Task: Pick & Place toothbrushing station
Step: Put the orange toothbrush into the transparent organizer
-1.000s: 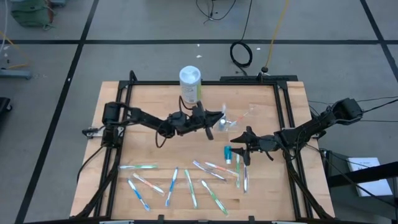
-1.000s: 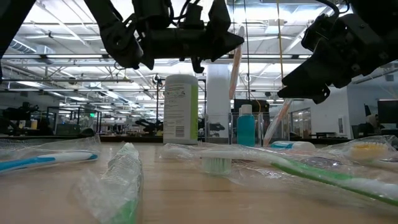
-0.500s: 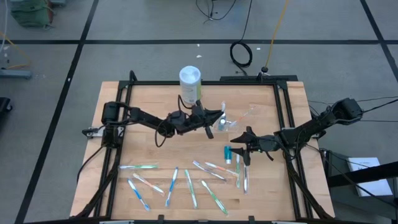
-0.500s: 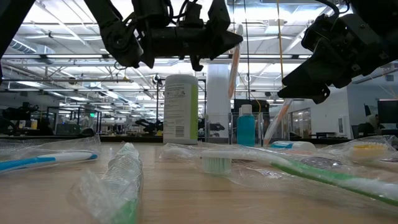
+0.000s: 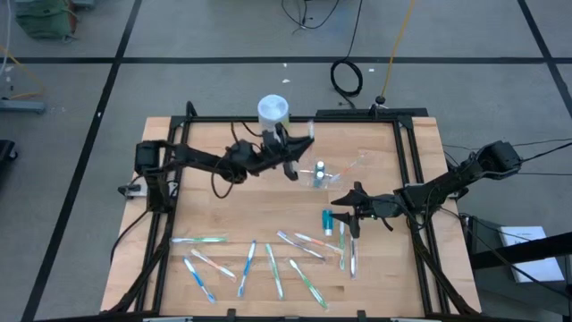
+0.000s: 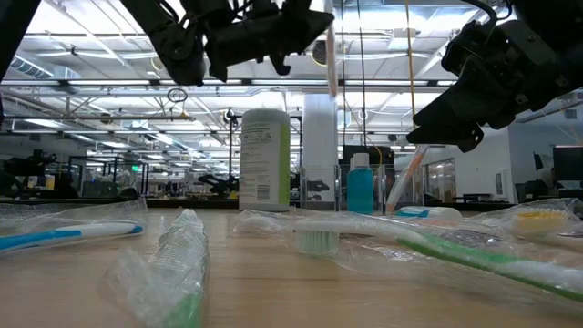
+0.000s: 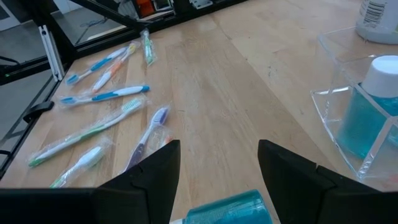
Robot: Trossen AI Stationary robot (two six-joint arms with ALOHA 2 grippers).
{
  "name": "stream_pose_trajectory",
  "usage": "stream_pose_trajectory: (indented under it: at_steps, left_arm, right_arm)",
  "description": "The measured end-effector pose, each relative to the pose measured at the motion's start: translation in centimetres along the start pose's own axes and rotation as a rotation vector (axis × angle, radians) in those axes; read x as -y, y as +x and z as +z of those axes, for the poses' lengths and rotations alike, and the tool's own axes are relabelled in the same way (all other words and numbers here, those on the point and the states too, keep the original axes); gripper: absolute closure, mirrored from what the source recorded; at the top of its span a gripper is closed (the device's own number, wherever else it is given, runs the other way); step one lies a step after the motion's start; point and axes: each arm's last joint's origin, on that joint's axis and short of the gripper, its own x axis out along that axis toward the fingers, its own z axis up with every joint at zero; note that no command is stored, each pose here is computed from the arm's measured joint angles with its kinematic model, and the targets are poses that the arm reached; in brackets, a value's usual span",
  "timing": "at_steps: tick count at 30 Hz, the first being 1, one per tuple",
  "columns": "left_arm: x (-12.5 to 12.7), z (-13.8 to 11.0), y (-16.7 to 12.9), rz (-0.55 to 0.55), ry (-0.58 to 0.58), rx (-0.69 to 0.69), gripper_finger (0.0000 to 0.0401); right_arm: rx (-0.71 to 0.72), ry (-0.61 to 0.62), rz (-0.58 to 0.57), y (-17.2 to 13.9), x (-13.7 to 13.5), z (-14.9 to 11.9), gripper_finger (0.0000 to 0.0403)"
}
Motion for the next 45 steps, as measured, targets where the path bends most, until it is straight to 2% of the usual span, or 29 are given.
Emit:
stream_pose_trajectory:
  at_steps: [3, 8, 12, 21, 34, 40, 42, 45]
  left_arm:
    - [-1.1, -0.2, -1.2, 0.026, -0.017, -0.022, 0.0395]
    - [-2.2, -2.0, -4.7, 0.159, -0.009, -0.064, 0.0392]
    - [-0.9, -2.7, -6.1, 0.121, 0.063, -0.087, 0.0396]
    - [1.3, -3.3, -6.3, 0.108, 0.139, -0.131, 0.0395]
    - [3.8, -3.7, -6.6, 0.037, 0.143, -0.159, 0.0389]
    - [4.9, -3.5, -4.7, 0.019, 0.13, -0.195, 0.0392]
    - [5.1, -3.5, -3.9, 0.014, 0.153, -0.22, 0.0389]
    - [5.4, -3.4, -3.3, 0.011, 0.169, -0.233, 0.0395]
  right_arm:
    - [-0.01, 0.005, 0.004, 0.0, 0.0, -0.1, 0.0193]
    - [-0.044, 0.028, 0.055, 0.0, -0.1, -0.2, 0.0193]
    - [-0.047, 0.02, 0.059, 0.0, -0.1, -0.2, 0.0193]
    - [-0.052, 0.019, 0.056, 0.0, -0.1, -0.3, 0.0193]
    - [-0.034, 0.027, 0.042, 0.1, 0.2, 0.0, 0.0193]
    - [0.036, -0.015, 0.022, 0.4, 1.0, 1.0, 0.0193]
    - [0.043, -0.031, 0.045, 0.5, 1.1, 1.2, 0.0193]
    - [0.016, -0.045, 0.14, 0.6, 1.2, 1.4, 0.0193]
